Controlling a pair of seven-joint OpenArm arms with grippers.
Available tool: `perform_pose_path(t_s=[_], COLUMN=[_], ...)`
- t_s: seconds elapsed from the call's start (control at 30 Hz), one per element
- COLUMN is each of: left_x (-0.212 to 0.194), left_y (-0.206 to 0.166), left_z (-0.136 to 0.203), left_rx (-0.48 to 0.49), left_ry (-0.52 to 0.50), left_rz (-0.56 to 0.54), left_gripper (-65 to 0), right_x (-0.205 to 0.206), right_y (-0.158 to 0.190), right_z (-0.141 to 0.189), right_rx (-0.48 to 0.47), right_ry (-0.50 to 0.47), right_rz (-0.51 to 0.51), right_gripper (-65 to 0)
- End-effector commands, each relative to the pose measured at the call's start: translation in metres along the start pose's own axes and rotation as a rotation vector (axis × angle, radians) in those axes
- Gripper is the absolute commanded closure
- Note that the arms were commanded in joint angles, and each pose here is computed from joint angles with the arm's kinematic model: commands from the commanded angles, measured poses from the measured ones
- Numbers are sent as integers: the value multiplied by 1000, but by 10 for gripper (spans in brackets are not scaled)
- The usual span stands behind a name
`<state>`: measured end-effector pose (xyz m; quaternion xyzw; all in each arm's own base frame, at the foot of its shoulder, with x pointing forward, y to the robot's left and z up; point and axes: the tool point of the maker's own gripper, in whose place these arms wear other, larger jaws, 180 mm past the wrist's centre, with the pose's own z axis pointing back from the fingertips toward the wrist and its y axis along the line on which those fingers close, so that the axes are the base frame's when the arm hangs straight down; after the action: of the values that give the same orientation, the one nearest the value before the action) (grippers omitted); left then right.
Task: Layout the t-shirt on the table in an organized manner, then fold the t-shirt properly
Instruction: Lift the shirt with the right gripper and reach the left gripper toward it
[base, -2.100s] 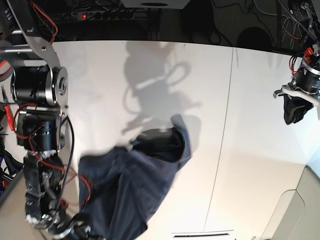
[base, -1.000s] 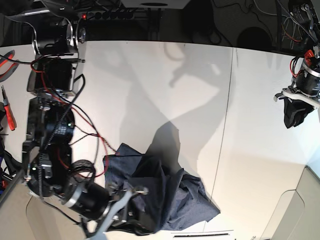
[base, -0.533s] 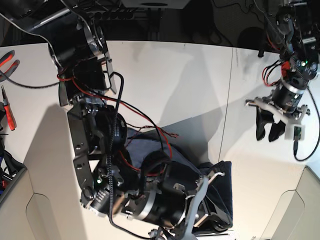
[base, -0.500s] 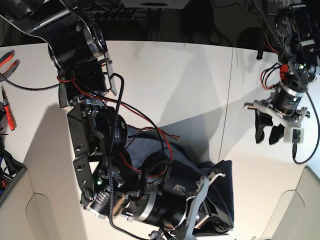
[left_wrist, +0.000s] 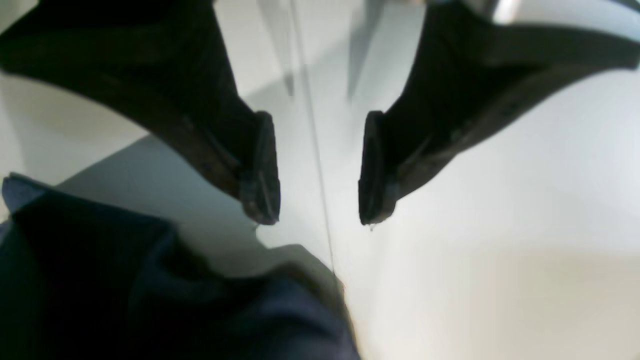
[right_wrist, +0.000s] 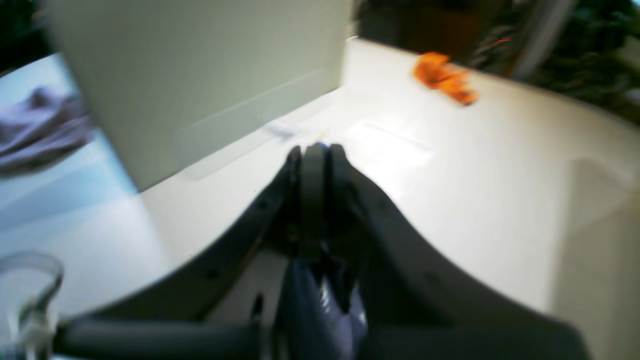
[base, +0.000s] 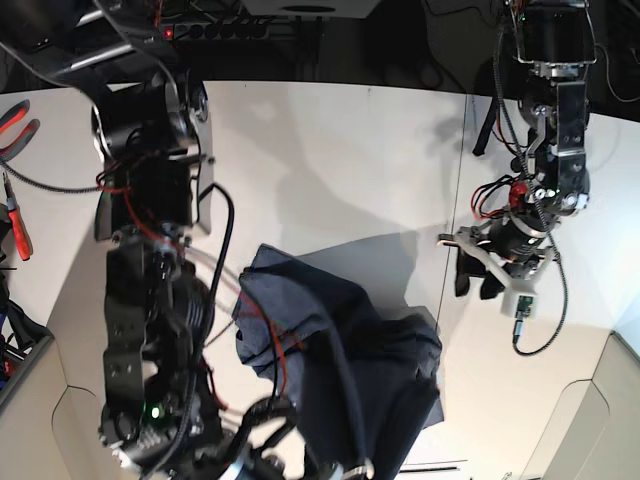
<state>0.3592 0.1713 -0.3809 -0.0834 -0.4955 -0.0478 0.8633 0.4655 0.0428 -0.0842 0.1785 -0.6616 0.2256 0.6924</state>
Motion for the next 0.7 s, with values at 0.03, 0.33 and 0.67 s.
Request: perform_pose_path(t_s=[0.03, 0.33, 0.67], left_x=[14, 17, 42], left_y=[-19, -117, -167], left_z=[-4, -20, -53], left_rx=[-82, -277, -280], left_ry=[-44, -44, -72], left_rz=[4, -62, -6], left_gripper=[-295, -295, -295], right_x=[29, -11, -12], right_y=[-11, -18, -18], right_z=[-4, -28, -29], right_rx=[-37, -34, -34], right_ry=[-67, 58, 61], right_rz=[21, -13, -14], right_gripper=[0, 0, 0])
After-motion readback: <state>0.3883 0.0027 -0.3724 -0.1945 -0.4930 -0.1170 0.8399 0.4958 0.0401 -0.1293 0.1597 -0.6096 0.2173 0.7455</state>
